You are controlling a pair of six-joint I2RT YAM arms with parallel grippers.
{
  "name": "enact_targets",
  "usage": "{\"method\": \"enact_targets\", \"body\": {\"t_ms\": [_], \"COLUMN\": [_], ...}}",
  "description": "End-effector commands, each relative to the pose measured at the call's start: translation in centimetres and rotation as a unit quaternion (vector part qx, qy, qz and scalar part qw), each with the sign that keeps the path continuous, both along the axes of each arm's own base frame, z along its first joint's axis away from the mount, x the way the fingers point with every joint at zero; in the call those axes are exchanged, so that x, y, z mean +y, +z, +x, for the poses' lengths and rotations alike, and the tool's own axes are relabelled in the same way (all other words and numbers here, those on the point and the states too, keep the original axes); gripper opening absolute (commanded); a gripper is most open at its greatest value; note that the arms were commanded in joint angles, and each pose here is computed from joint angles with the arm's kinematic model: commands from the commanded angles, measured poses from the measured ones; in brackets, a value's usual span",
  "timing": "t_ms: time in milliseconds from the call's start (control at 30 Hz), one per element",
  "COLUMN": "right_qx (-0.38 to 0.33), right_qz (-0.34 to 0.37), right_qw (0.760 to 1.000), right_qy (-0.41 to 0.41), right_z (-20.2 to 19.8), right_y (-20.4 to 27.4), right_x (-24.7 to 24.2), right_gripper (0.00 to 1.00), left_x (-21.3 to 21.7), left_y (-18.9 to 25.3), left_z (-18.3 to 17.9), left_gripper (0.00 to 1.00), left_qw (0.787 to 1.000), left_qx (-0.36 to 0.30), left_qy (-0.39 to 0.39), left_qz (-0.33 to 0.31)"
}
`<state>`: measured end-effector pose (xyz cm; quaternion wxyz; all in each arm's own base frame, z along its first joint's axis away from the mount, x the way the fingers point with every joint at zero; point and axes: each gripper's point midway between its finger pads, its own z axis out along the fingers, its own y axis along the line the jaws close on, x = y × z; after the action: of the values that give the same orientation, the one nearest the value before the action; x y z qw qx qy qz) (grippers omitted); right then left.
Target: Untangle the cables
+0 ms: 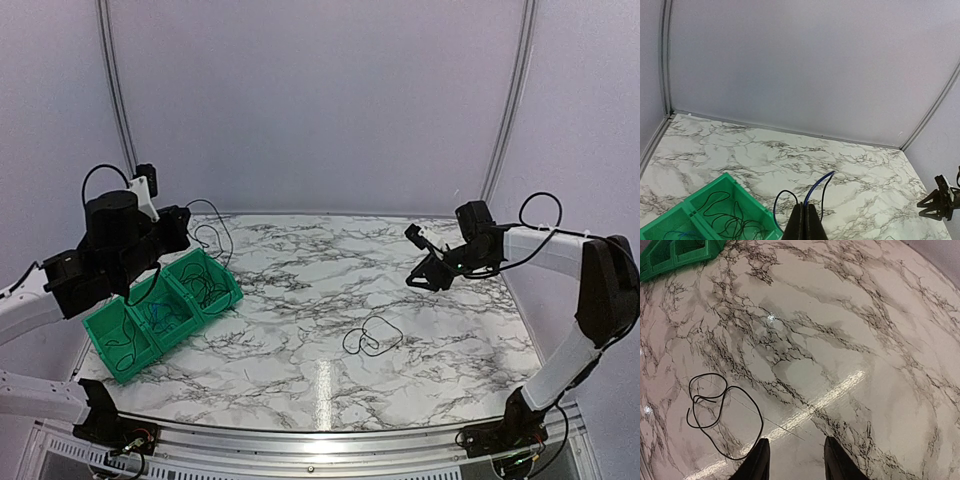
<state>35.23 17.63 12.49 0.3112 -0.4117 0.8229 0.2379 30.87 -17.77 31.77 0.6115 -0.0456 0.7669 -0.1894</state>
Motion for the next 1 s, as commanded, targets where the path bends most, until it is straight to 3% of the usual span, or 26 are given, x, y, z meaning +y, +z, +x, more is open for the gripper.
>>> {"method": "enact_targets", "body": {"t_ms": [0,300,667,967], "right_qx": [-0.025,-0.022,-0.009,-0.001], "right_qz": [0.019,0.022,0.016,0.013], "right_qw": [0.999,0.999,0.999,0.999], "right_qy": [0.017,0.029,0.044,0.048], "right_z": [0.1,-0.5,-0.9,-1.1], "right_y": [1.3,1.1,-0.1,-0.7], "right_x": [0.5,1.0,1.5,1.6], "right_gripper": [0.38,0.39,0.38,0.38], "left_x": [6.0,12.7,18.4,21.6], "left_y": [-1.0,-3.5,-4.7,-4.7], "left_z": [-2.5,-5.8,-8.3,-9.6], "left_gripper": [0.00,0.00,0.00,0.00], "left_qw": [0.993,0.961,0.917,0.891], "left_qx": [0.048,0.123,0.130,0.122], "left_qy": [0.096,0.226,0.354,0.410], "left_qz": [0.040,0.105,0.132,0.156]}}
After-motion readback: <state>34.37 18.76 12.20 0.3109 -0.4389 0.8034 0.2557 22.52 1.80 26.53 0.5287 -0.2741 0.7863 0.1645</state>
